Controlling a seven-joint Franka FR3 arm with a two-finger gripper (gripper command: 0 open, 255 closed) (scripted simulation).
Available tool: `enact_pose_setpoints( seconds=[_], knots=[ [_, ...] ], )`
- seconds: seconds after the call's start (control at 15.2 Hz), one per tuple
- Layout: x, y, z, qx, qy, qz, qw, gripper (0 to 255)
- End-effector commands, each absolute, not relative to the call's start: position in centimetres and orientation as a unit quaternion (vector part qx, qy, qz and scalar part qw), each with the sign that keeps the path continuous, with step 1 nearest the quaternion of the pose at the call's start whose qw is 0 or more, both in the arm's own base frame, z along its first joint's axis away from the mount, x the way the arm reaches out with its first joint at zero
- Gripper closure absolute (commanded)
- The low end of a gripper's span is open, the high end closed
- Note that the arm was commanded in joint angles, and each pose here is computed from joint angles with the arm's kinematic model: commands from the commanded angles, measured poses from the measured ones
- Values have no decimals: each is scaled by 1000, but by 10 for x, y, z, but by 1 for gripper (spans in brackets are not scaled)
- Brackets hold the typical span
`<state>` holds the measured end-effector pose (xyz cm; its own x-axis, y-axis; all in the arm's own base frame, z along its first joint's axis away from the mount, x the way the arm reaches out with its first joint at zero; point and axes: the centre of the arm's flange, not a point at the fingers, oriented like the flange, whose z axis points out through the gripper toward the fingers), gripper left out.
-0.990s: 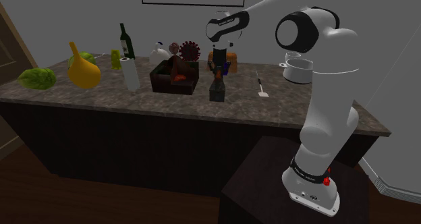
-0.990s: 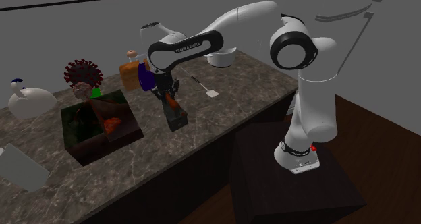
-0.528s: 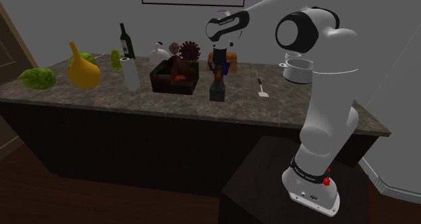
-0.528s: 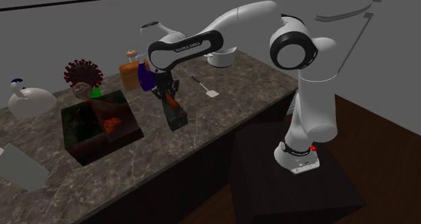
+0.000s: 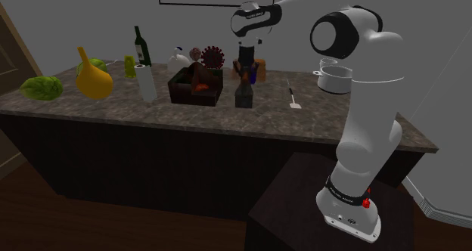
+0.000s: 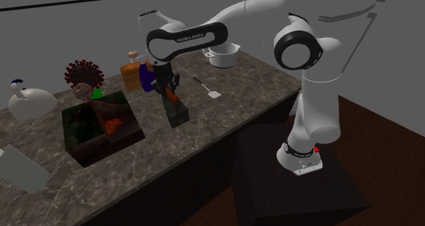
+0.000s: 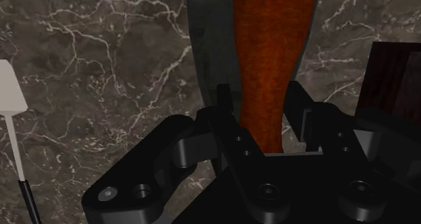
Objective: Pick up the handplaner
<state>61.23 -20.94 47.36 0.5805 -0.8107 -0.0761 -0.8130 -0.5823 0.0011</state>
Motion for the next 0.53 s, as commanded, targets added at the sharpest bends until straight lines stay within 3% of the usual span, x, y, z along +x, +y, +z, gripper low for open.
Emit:
enact_pose_setpoints(
  seconds=[0.0,0.46],
  knots=[
    [612,-211,486,-889,457,33,17,255],
    [612,-211,513,-889,457,33,17,255]
  ],
)
